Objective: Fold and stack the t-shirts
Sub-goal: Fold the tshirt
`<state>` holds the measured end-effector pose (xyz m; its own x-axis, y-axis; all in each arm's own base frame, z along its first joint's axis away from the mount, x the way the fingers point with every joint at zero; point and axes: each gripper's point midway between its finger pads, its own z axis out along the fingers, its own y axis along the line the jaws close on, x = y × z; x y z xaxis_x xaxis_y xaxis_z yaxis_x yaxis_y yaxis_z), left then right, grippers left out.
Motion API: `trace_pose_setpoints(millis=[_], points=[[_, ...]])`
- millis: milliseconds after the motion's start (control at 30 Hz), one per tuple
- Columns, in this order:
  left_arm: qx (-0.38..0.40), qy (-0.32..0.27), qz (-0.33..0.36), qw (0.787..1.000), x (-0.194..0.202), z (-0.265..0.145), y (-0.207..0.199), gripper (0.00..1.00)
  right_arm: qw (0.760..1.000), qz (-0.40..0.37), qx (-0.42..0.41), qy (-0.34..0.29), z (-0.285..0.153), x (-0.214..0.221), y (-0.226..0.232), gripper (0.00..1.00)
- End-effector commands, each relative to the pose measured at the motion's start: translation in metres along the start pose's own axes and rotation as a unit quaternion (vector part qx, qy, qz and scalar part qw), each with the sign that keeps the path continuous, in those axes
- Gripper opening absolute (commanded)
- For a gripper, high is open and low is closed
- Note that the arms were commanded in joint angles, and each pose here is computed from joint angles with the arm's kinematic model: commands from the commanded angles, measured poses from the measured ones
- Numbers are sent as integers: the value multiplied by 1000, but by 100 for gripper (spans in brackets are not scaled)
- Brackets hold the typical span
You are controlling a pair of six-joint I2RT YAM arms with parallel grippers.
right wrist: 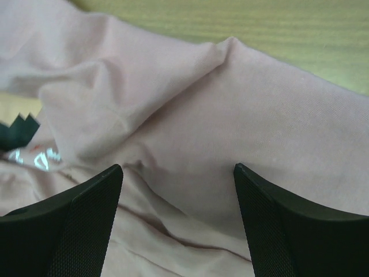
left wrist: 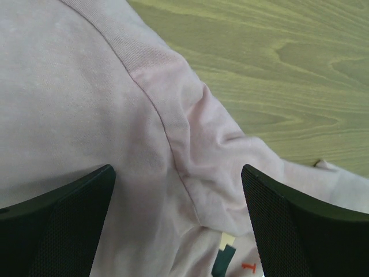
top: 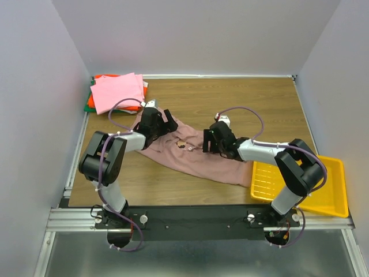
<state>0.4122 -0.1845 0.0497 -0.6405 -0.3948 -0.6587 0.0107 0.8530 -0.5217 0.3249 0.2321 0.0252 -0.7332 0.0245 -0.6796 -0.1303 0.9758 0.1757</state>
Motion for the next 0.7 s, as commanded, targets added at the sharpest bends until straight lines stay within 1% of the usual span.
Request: trace_pose_setpoints(millis=[0, 167, 267, 333, 467, 533, 567, 633, 667], points=[[-4, 37, 19, 999, 9, 15, -2, 98, 991, 15, -5, 133, -22, 79, -6, 84], [0, 42, 32, 999, -9, 40, -15, 98, 990, 10, -27, 140, -42, 91, 14, 84], [4, 44, 34, 998, -15, 48, -20, 98, 989, 13, -34, 144, -50, 99, 21, 84], [9, 40, 39, 998, -23, 56, -26, 98, 987, 15, -40, 152, -58, 109, 26, 84], [8, 50, 54, 997, -28, 69, -29, 98, 985, 12, -50, 166, -71, 126, 32, 83], [14, 40, 62, 997, -38, 68, -35, 97, 986, 7, -62, 156, -82, 124, 41, 83], [14, 23, 65, 997, -50, 62, -41, 97, 986, 2, -62, 152, -86, 122, 42, 83], [16, 3, 76, 997, -66, 47, -49, 97, 989, 1, -75, 129, -95, 105, 49, 83], [17, 1, 79, 997, -68, 42, -51, 97, 990, -1, -79, 120, -98, 98, 51, 83]])
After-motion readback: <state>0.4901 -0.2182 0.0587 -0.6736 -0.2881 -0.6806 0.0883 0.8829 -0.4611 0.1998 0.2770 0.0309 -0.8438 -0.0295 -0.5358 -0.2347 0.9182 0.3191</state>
